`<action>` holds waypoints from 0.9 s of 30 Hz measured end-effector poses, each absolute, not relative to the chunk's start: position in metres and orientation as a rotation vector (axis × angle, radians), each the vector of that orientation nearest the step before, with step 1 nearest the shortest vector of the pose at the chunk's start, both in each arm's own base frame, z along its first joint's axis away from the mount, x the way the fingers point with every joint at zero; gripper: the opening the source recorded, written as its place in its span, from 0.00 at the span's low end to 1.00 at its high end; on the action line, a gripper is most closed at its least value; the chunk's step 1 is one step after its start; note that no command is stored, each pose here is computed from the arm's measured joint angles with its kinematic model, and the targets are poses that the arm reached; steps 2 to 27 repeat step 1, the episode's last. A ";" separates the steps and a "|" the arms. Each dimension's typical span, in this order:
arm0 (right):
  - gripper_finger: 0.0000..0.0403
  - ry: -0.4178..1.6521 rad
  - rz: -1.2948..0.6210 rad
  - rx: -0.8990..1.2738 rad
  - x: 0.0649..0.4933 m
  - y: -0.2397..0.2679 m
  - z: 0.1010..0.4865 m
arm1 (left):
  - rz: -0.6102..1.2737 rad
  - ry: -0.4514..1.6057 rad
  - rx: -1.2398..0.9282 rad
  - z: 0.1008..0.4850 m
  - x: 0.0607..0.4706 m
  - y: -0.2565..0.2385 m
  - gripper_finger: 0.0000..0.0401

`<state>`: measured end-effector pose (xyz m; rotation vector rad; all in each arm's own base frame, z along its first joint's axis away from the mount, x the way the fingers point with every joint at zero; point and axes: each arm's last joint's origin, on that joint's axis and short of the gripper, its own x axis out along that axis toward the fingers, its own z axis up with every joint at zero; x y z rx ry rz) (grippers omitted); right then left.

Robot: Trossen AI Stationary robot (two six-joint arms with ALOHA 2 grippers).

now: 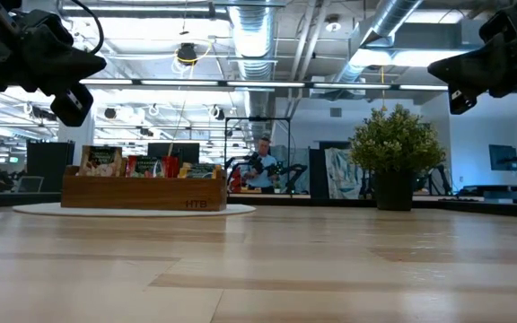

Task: Pick & Place Tea
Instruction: Return to Home Position

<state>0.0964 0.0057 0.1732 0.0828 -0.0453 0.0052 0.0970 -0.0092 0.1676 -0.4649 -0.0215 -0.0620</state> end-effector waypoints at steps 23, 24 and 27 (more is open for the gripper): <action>0.00 -0.045 0.005 0.082 0.096 0.006 0.173 | -0.062 -0.022 -0.465 0.168 0.097 -0.009 0.00; 0.00 -0.045 0.005 0.082 0.096 0.006 0.173 | -0.062 -0.022 -0.465 0.168 0.097 -0.009 0.00; 0.00 -0.045 0.005 0.082 0.096 0.006 0.173 | -0.062 -0.022 -0.465 0.168 0.097 -0.009 0.00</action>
